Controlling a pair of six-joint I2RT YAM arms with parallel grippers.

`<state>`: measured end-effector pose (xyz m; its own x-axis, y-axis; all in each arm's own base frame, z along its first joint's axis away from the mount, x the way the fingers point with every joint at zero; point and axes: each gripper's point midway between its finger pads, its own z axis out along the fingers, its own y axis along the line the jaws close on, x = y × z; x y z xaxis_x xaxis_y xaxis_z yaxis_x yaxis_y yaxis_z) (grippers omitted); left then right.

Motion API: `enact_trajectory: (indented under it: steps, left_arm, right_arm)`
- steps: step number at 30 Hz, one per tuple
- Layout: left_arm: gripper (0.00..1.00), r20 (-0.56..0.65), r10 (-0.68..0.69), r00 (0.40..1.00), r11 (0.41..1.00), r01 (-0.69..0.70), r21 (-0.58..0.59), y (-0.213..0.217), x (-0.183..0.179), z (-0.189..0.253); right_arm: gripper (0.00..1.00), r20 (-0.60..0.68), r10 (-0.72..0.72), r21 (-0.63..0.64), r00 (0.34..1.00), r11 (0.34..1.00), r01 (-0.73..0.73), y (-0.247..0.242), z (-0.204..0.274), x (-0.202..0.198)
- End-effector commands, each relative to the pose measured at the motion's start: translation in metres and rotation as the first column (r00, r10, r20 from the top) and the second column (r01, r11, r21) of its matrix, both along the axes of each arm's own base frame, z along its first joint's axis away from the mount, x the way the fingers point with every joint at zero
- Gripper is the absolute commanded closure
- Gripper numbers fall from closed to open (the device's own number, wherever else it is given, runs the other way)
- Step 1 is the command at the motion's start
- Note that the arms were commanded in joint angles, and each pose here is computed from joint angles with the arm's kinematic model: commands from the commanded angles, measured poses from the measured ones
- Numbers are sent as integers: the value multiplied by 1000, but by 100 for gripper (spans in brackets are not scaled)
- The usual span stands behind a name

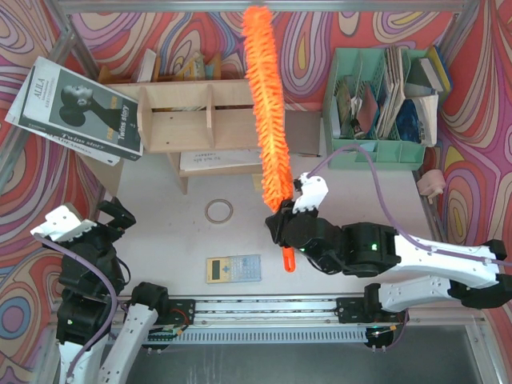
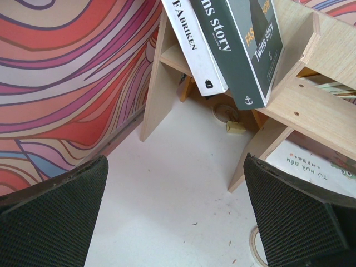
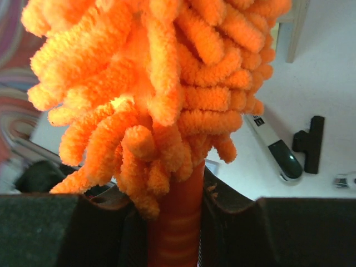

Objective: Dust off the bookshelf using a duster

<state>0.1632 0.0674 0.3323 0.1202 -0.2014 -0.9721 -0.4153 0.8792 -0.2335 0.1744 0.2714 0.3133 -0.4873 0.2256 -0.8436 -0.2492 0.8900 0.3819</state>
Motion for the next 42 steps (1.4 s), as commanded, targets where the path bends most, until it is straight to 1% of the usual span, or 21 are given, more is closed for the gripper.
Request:
enact_trajectory:
  steps: [1, 4, 6, 9, 12, 15, 19, 21, 26, 35, 39, 42]
  left_arm:
    - [2, -14, 12, 1000, 1000, -12, 5, 1, 1, 1]
    - [1, -17, 14, 1000, 1000, -14, 6, 1, 2, 1]
    - [2, -22, 15, 1000, 1000, -15, 9, 1, 3, 0]
    - [2, -28, 20, 999, 1000, -20, 11, 2, 4, -1]
    - [2, -37, 19, 999, 1000, -18, 14, 1, 5, -2]
    - [2, -46, 21, 999, 1000, -20, 18, 1, 7, -3]
    - [2, -54, 32, 998, 999, -31, 21, 3, 7, -3]
    - [2, -53, 38, 998, 999, -37, 20, 4, 7, -3]
    - [2, -41, 62, 997, 998, -61, 15, 8, 3, -2]
    - [1, -12, 113, 994, 994, -113, -4, 17, -7, 1]
    - [2, 10, 152, 988, 988, -151, -24, 24, -15, 3]
    - [1, 39, 170, 985, 985, -169, -39, 28, -22, 4]
  right_arm:
    - [100, 49, 128, -147, 991, 982, -120, 10, -18, -2]
    - [100, 84, 255, -166, 963, 957, -239, 20, -19, -10]
    - [100, 119, 338, -170, 933, 933, -317, 24, -20, -17]
    - [100, 136, 461, -207, 877, 879, -430, 27, -27, -30]
    - [100, 109, 548, -247, 829, 823, -511, 28, -42, -43]
    - [100, 54, 597, -267, 800, 781, -565, 29, -61, -52]
    - [100, -42, 627, -282, 778, 739, -612, 30, -91, -63]
    - [100, -69, 631, -286, 773, 730, -621, 30, -103, -66]
    - [100, -87, 636, -294, 767, 719, -630, 28, -117, -68]
    - [100, -176, 680, -336, 712, 638, -693, 41, -156, -75]
    - [100, -194, 677, -355, 709, 626, -695, 48, -166, -71]
    - [100, -212, 679, -344, 703, 622, -703, 58, -172, -68]
